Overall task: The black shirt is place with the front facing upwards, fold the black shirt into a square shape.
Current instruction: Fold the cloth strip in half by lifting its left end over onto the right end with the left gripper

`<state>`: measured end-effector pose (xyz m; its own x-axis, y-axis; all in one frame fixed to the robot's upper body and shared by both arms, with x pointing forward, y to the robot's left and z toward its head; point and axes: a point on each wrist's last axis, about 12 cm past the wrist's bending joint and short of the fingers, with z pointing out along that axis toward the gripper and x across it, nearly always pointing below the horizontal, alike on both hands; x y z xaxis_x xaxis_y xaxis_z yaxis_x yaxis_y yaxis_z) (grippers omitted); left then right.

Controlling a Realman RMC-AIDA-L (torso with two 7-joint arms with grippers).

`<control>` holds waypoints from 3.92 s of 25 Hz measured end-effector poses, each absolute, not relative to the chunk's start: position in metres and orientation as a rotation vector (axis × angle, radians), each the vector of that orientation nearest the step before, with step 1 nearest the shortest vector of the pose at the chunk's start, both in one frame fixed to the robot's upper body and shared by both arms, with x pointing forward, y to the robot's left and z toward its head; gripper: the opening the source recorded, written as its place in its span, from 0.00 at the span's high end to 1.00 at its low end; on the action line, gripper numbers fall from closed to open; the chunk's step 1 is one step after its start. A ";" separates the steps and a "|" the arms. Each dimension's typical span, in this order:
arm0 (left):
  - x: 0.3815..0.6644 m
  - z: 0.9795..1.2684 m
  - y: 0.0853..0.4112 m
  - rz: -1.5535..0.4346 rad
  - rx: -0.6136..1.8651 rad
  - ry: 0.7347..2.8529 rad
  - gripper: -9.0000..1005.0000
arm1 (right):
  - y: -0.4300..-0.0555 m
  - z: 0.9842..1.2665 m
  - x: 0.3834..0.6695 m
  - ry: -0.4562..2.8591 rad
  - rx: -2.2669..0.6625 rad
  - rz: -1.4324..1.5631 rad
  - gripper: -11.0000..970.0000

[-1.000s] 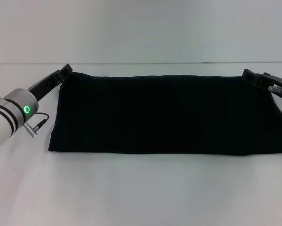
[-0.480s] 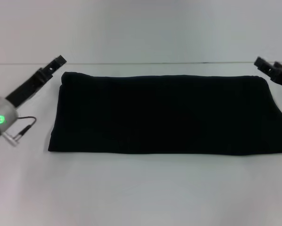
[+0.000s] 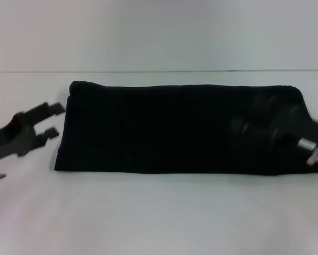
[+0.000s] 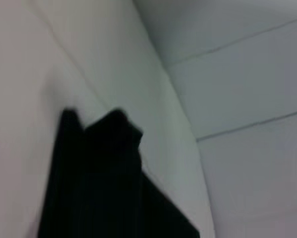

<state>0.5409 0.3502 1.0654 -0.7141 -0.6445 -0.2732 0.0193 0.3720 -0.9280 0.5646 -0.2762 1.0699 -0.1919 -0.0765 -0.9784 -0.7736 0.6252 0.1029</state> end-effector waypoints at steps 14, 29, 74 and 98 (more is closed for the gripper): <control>0.515 1.048 0.364 -1.404 -0.801 2.205 0.14 | -0.253 1.045 0.562 1.743 -0.889 0.643 0.03; 0.526 1.034 0.355 -1.312 -0.892 2.218 0.14 | -0.249 1.045 0.562 1.737 -0.886 0.661 0.03; 0.562 1.034 0.328 -1.165 -0.770 2.258 0.81 | -0.250 1.047 0.561 1.730 -0.865 0.684 0.03; 0.517 1.040 0.415 -1.069 -1.014 1.865 0.93 | -0.261 1.052 0.563 1.704 -0.733 0.671 0.03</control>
<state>0.5167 0.4147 1.0400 -0.4082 -0.8876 -0.2134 -0.2647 0.3388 -0.9028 0.5632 -0.2612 1.0523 -0.1987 -0.1331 -0.9710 -0.7594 0.6472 0.0667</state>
